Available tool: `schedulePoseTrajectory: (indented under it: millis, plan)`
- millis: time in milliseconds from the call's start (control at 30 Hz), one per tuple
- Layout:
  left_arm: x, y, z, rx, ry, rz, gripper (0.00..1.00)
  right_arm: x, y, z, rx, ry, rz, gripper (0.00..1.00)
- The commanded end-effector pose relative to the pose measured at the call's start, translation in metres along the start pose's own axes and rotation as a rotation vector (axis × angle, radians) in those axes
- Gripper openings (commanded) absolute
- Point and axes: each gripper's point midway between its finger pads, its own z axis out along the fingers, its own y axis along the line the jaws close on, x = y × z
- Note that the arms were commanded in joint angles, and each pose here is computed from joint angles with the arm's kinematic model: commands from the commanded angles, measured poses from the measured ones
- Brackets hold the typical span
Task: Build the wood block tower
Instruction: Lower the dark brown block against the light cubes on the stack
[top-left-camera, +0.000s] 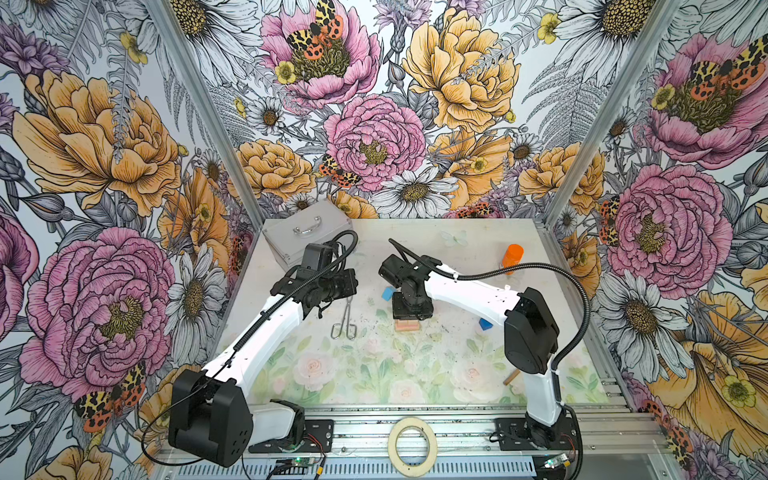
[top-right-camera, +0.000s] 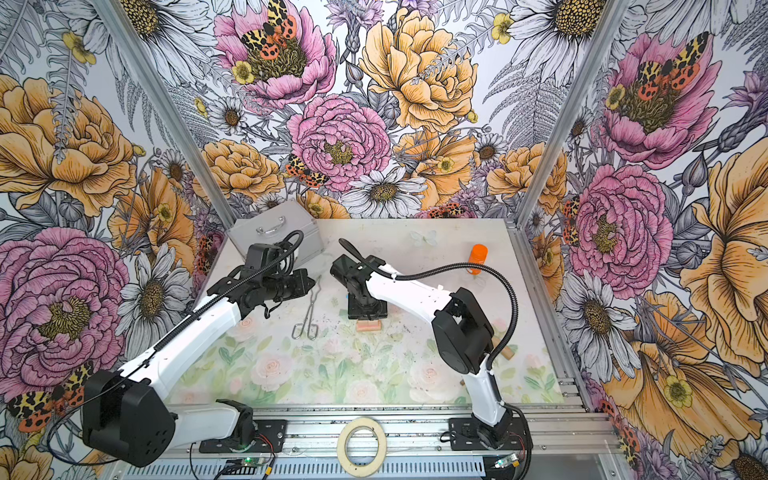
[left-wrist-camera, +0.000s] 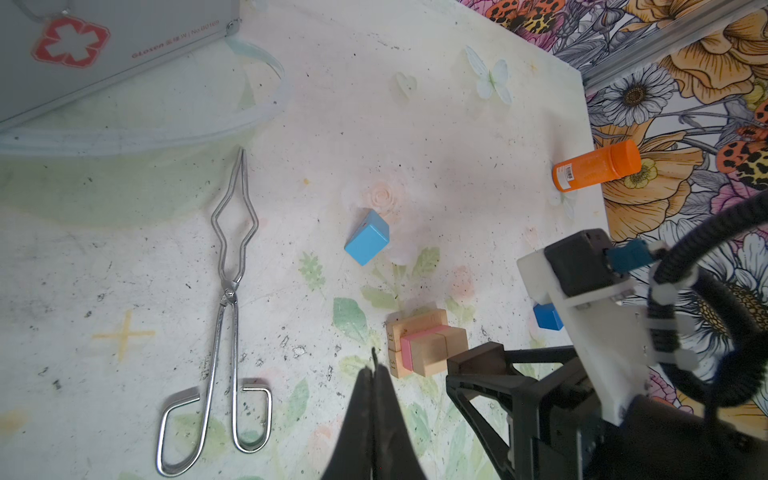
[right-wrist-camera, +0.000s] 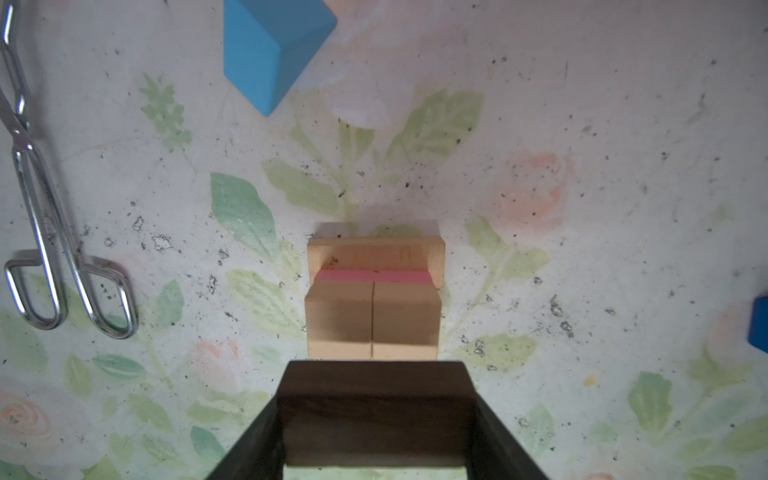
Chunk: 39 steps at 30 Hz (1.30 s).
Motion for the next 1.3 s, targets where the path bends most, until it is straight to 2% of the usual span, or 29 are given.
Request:
schedulePoseTrajectory:
  millis: [0,1267]
  plan:
    - [-0.003,0.0,-0.002,-0.011,-0.028,0.017,0.01,-0.008,0.005,0.002,0.0,-0.036,0.015,0.3]
    - [-0.002,0.001,0.0,-0.012,-0.023,0.017,0.01,-0.011,-0.005,0.023,0.039,-0.015,0.021,0.32]
